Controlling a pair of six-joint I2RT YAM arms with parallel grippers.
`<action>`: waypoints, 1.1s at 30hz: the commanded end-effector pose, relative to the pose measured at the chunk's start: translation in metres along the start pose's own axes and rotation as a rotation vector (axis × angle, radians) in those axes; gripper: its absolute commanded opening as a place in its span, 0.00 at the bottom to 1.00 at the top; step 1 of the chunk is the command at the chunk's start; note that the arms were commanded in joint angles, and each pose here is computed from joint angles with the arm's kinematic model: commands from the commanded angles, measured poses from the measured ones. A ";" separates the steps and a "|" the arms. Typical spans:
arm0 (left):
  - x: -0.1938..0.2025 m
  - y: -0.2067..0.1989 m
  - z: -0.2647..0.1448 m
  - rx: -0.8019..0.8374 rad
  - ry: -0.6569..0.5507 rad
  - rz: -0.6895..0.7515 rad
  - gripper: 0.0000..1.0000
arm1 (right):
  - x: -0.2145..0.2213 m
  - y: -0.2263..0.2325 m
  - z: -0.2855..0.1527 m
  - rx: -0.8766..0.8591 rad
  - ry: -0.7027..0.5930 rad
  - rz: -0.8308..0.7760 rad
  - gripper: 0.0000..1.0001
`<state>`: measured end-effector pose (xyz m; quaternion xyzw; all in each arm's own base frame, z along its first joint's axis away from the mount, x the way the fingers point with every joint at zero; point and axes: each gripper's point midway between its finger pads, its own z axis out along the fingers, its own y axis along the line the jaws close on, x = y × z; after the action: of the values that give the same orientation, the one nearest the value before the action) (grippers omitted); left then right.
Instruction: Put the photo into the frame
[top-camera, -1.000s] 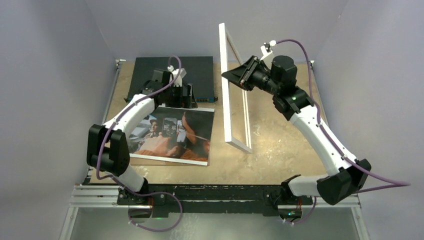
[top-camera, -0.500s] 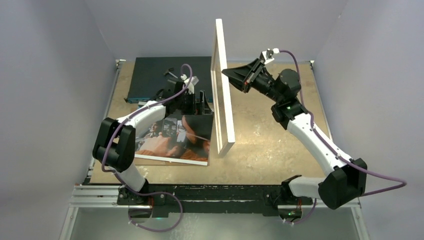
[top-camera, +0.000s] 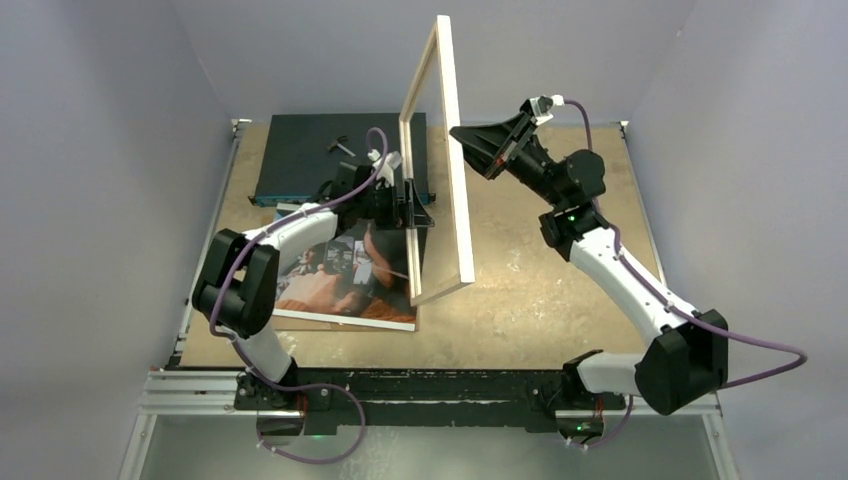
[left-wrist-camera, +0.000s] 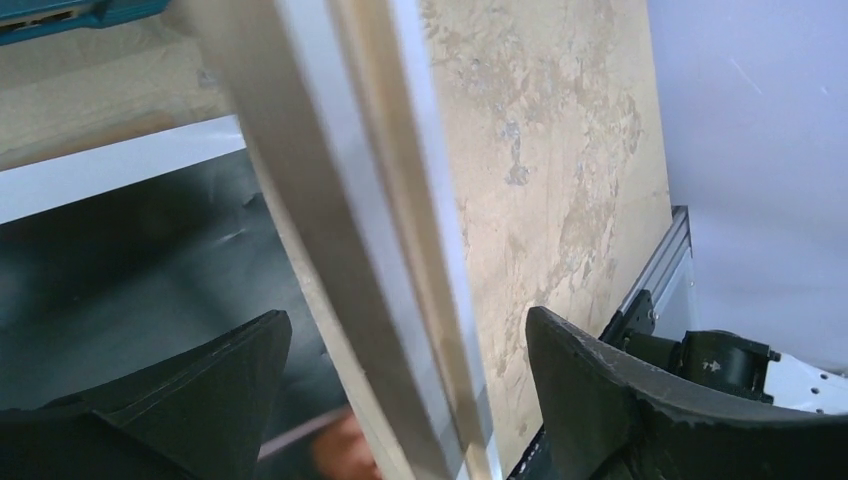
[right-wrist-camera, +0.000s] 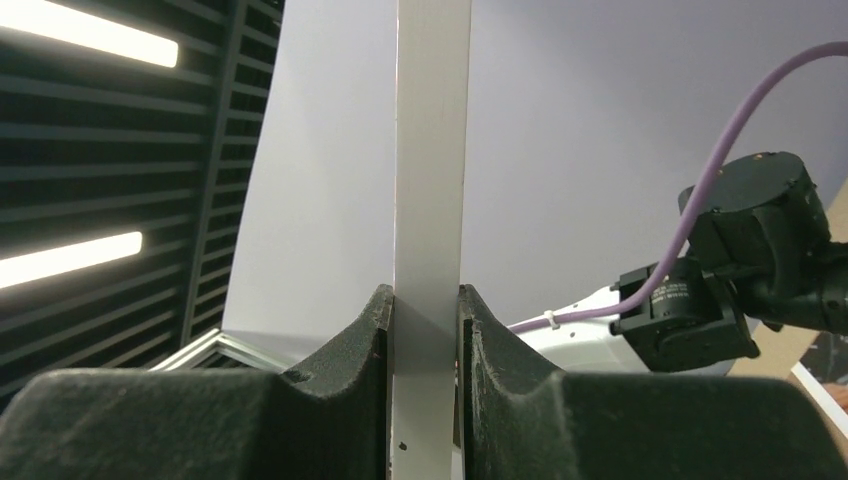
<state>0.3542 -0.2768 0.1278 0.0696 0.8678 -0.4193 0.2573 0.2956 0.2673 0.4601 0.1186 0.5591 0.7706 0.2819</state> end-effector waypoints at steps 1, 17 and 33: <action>-0.009 -0.018 0.005 0.072 -0.025 0.036 0.76 | 0.001 0.047 -0.002 -0.184 -0.011 -0.059 0.00; -0.033 0.048 -0.053 -0.255 -0.134 0.103 0.00 | -0.024 -0.074 -0.015 0.451 -0.026 -0.266 0.41; -0.039 0.063 -0.079 -0.306 -0.177 0.061 0.06 | -0.048 -0.121 -0.050 0.816 0.033 -0.501 0.08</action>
<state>0.3672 -0.1709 0.1127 0.0050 0.9157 -0.2632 0.3037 0.3468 0.2372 0.3553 0.1026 0.7964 0.4619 0.3766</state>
